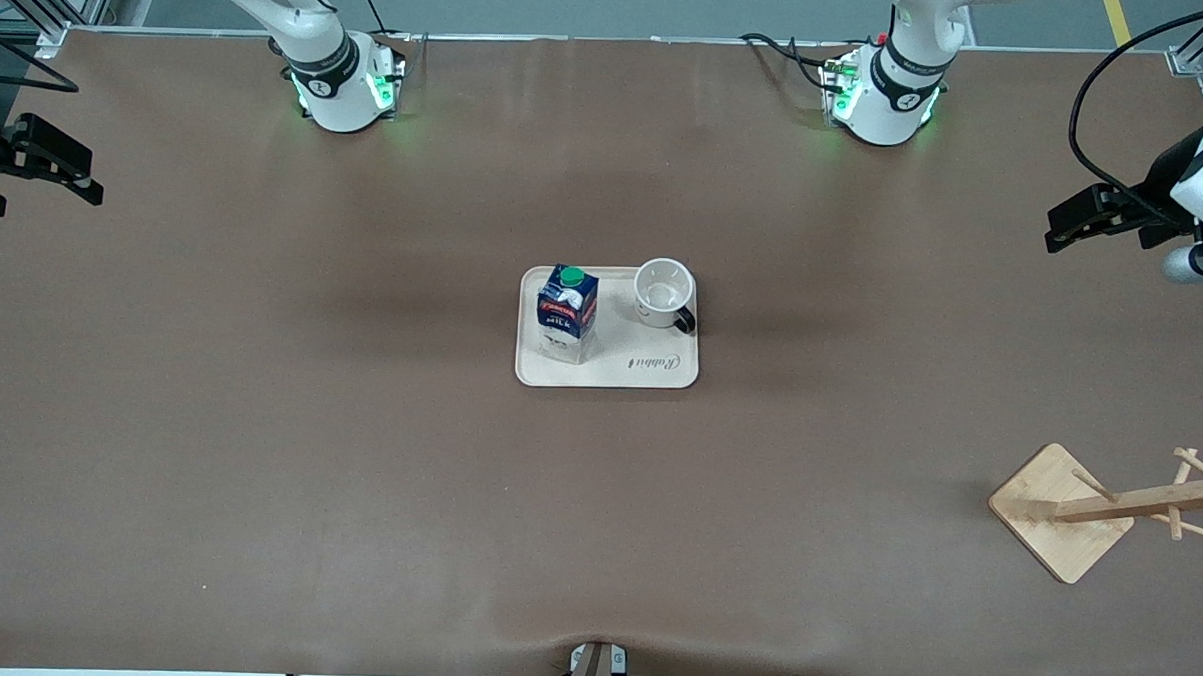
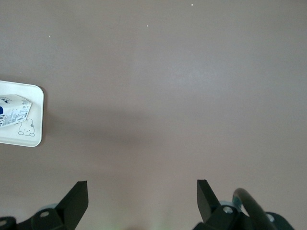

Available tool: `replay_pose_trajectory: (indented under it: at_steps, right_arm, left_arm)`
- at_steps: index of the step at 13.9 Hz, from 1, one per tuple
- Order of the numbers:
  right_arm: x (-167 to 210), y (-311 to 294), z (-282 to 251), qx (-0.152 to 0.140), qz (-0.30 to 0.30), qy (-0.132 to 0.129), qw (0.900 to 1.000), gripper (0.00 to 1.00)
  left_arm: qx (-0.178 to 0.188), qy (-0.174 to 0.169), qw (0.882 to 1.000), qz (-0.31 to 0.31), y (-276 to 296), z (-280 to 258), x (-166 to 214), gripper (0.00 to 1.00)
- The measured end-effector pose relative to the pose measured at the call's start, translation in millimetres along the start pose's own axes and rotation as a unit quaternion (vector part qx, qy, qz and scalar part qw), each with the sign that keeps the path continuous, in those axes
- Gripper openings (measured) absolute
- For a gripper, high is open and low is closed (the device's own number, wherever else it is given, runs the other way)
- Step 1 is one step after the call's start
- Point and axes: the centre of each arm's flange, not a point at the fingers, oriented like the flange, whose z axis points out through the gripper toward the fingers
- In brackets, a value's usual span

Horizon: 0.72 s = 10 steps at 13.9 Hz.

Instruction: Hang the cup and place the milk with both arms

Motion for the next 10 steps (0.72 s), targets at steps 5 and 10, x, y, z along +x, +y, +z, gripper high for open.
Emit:
replay_pose_trajectory:
  at_steps: [5, 10]
  right_arm:
    - [-0.4, 0.8, 0.5, 0.0, 0.001, -0.002, 1.0, 1.0]
    - [-0.1, 0.0, 0.6, 0.0, 0.0, -0.002, 1.0, 1.0]
  left_arm:
    - [-0.001, 0.006, 1.0, 0.003, -0.4, -5.3, -0.3, 1.0]
    - [-0.001, 0.01, 1.0, 0.005, 0.8, -9.4, -0.8, 1.0]
